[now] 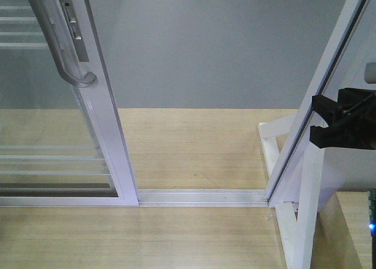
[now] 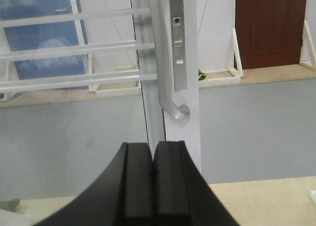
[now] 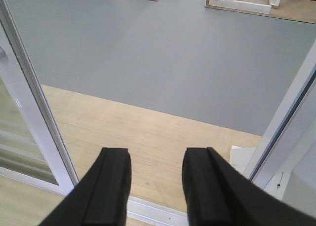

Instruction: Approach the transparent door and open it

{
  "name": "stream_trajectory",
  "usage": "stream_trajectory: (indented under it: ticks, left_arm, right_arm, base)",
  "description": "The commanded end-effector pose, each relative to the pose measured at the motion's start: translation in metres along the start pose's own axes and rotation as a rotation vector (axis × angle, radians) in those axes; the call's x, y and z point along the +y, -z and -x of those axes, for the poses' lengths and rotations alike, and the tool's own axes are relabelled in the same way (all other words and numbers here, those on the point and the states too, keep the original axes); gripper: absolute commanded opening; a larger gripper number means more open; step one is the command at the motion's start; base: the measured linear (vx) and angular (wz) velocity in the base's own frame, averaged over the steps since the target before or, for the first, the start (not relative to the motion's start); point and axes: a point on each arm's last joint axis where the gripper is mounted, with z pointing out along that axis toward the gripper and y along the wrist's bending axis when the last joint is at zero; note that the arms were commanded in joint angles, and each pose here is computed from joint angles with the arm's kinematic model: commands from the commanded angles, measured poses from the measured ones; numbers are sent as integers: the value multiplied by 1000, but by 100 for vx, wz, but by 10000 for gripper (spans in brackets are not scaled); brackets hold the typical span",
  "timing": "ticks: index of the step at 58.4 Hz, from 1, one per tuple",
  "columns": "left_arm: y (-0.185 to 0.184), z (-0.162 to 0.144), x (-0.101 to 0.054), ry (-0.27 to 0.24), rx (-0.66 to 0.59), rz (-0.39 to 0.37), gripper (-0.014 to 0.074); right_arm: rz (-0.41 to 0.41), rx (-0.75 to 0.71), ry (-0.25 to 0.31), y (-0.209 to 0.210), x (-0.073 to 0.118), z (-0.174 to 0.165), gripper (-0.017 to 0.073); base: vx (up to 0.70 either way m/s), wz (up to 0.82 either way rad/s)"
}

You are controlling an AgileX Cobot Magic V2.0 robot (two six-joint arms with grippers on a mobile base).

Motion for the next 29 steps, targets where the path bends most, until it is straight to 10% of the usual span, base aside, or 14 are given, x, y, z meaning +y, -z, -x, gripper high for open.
stream_trajectory:
  ticks: [1, 25, 29]
  left_arm:
    - [0, -5, 0, 20, -32, 1, -6]
    - [0, -5, 0, 20, -26, 1, -6]
    - [0, -5, 0, 20, -26, 1, -6]
  right_arm:
    - [-3, -110, 7, 5, -1, 17, 344]
    - [-3, -94, 6, 8, -1, 9, 344]
    - [-35, -148, 92, 20, -4, 5, 323]
  base:
    - [0, 0]
    - [0, 0]
    - [0, 0]
